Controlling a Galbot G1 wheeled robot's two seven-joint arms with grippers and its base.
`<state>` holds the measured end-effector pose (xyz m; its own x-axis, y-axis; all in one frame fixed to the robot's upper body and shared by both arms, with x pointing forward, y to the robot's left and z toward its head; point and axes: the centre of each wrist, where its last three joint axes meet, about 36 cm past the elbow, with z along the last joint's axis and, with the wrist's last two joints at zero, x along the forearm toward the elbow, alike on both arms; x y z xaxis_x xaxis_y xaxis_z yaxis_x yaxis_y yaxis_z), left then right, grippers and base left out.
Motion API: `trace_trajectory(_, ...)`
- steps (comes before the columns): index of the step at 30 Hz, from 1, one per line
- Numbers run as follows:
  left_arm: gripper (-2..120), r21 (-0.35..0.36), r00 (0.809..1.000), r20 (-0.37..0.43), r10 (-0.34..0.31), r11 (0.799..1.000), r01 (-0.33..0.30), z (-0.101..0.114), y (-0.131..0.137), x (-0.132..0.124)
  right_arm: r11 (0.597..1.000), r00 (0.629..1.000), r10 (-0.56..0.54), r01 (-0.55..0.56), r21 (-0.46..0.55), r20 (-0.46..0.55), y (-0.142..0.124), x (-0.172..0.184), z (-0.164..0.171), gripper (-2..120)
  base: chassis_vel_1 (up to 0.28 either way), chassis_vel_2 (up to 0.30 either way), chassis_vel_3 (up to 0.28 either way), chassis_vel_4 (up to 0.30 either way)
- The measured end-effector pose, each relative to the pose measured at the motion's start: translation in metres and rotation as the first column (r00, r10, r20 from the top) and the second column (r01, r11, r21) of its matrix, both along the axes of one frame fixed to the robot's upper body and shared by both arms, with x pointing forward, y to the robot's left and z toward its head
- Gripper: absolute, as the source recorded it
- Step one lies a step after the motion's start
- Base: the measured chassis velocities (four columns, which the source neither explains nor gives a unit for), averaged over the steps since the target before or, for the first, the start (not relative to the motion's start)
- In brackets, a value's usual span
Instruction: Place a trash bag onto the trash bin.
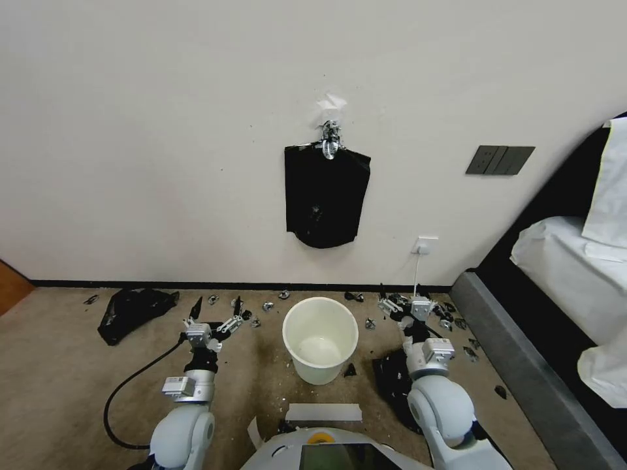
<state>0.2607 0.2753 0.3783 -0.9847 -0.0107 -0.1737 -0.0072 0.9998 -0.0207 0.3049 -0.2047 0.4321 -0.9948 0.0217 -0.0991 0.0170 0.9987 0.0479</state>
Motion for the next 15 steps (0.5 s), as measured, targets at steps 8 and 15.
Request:
trace_trajectory(8,100,0.0,1.0,-0.004,0.011,1.0,-0.011,-0.006,0.003,-0.001,0.97,0.993,0.106,-0.116,0.216,0.057,0.016,0.028,0.012,100,0.0,0.0,0.0,0.0)
trace_trajectory(15,100,-0.002,1.0,0.002,0.031,1.0,-0.031,-0.011,0.005,-0.004,0.798,0.961,0.249,-0.274,0.536,0.119,0.039,0.069,0.066,100,0.0,0.0,0.0,0.0)
